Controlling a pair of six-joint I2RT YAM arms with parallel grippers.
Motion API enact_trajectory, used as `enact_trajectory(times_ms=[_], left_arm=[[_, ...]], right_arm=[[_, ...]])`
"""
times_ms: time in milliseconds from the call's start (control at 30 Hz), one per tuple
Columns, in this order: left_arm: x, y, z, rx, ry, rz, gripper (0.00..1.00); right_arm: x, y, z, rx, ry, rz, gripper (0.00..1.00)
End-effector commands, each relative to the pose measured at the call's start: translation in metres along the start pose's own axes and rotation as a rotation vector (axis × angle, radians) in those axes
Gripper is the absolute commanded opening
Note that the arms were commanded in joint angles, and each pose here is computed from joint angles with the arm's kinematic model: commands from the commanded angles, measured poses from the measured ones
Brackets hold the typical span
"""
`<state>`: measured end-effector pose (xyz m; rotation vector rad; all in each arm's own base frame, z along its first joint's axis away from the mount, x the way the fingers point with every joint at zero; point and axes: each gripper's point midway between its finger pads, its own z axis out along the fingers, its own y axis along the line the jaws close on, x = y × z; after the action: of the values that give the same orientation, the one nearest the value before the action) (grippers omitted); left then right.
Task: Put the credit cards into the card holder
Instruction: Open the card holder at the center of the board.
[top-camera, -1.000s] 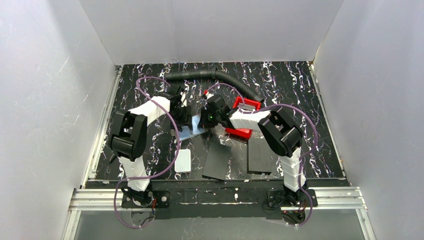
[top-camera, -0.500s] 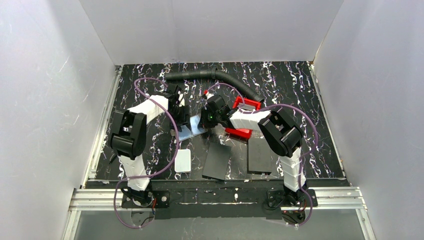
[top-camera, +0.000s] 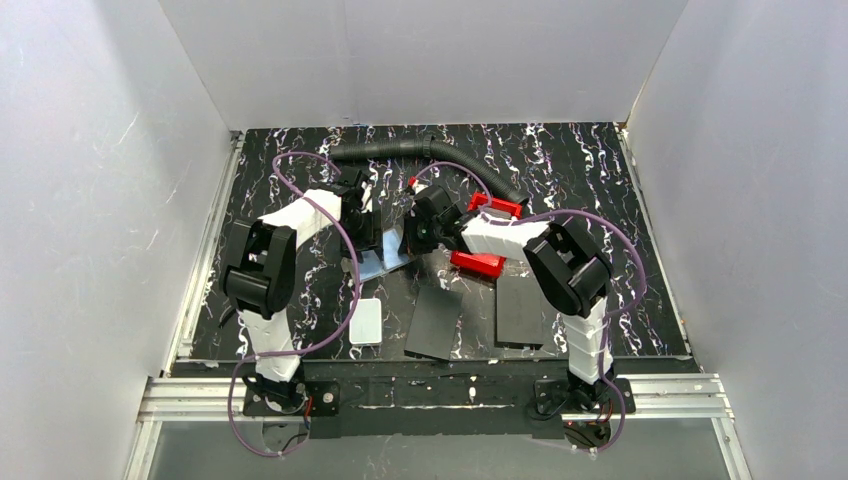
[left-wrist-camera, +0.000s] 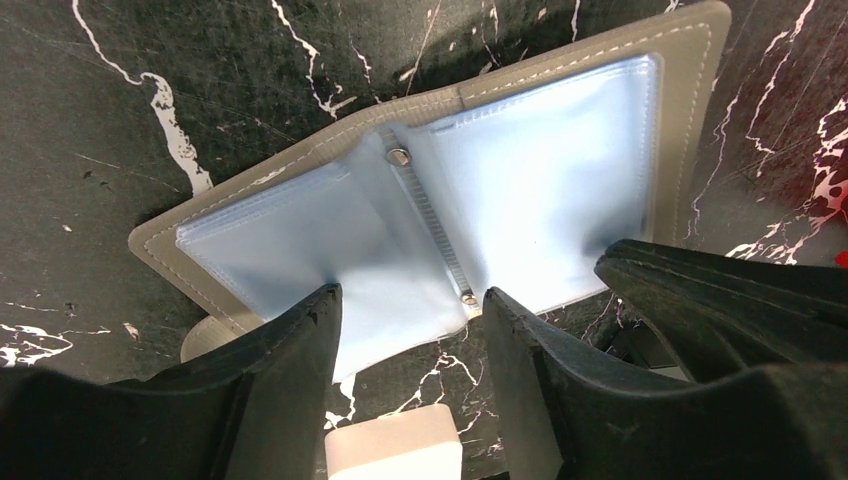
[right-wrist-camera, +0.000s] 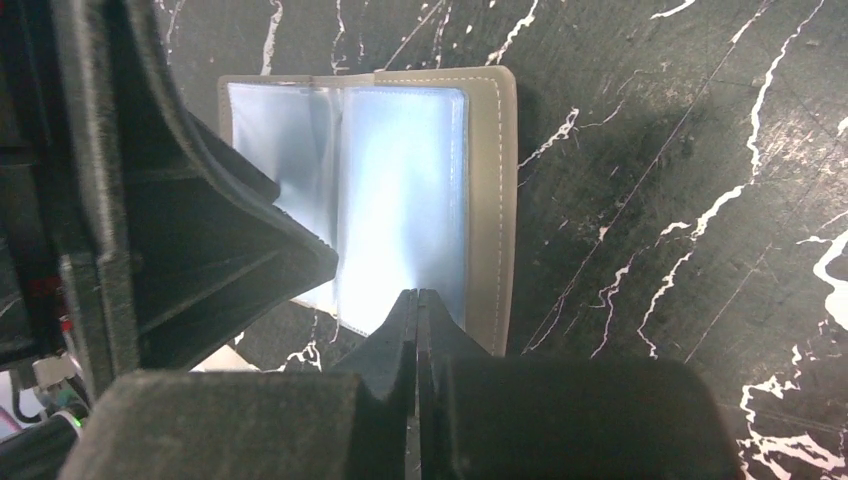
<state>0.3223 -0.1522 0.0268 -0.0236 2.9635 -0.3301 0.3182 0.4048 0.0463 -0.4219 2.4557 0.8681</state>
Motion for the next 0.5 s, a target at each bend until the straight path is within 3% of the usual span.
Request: enact_trajectory(times_ms=[0, 467], left_arm=[[0.004, 0.014, -0.008, -0.058, -0.004, 0.031, 0.54], [0.007, 0.015, 0.006, -0.088, 0.033, 0.034, 0.55]], right_arm=[[-0.031, 0.025, -0.023, -0.046, -0.061, -0.028, 0.01], [-0.048, 0.044, -0.050, -0.079, -0.110, -0.037, 0.03]])
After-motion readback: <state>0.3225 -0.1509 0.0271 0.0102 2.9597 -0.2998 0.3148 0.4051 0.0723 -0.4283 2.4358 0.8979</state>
